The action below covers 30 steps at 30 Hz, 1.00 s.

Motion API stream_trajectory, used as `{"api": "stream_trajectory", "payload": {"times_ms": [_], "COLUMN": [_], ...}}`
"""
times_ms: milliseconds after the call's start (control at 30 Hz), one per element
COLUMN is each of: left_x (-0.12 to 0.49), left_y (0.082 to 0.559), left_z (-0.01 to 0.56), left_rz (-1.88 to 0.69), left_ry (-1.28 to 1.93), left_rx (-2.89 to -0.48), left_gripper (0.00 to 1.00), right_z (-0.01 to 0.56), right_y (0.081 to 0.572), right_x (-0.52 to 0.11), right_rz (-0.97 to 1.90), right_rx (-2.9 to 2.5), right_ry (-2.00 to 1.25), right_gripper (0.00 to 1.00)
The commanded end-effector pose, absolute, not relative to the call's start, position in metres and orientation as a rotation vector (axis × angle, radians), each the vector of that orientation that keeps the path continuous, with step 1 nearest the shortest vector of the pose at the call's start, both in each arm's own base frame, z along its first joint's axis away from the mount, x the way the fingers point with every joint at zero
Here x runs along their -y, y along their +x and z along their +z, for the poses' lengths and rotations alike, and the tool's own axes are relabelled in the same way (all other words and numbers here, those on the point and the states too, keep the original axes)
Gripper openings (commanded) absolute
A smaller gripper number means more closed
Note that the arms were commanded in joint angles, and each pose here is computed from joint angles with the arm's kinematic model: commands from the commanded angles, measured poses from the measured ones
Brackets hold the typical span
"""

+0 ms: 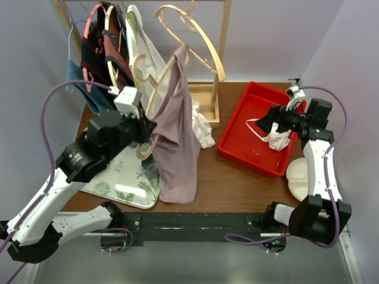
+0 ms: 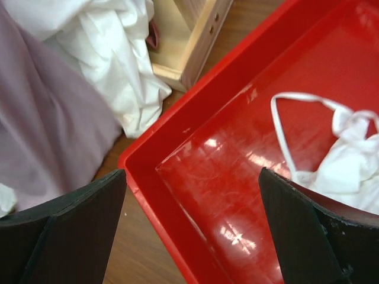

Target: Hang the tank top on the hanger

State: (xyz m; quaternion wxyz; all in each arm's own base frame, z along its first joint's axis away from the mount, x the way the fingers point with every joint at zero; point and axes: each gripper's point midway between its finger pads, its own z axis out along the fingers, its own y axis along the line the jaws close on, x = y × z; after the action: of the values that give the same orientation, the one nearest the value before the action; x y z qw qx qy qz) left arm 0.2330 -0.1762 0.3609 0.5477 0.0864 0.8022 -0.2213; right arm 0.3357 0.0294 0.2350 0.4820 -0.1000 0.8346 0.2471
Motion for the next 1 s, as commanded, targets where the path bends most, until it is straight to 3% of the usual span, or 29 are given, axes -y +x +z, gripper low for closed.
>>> {"api": "stream_trajectory", "payload": {"times_ms": [0, 267, 967], "left_x": [0.159, 0.164, 0.19], "left_y": [0.277, 0.335, 0.454], "left_z": [0.437, 0.482, 0.519], "left_rz": [-0.424, -0.395, -0.488], "left_ry": [-0.063, -0.245, -0.176], "left_rx": [-1.731, -1.677, -1.549], "left_gripper": [0.0, 0.0, 0.0], "right_z": [0.252, 0.247, 0.249], "right_y": [0.336, 0.331, 0.321], "right_x": [-0.034, -0.032, -0.033], "right_rz": [0.689, 0.736, 0.829], "right_rx": [-1.947, -1.939, -1.922], "right_ry": [-0.249, -0.233, -0.238], "right_gripper": [0.99, 0.99, 0.99]}}
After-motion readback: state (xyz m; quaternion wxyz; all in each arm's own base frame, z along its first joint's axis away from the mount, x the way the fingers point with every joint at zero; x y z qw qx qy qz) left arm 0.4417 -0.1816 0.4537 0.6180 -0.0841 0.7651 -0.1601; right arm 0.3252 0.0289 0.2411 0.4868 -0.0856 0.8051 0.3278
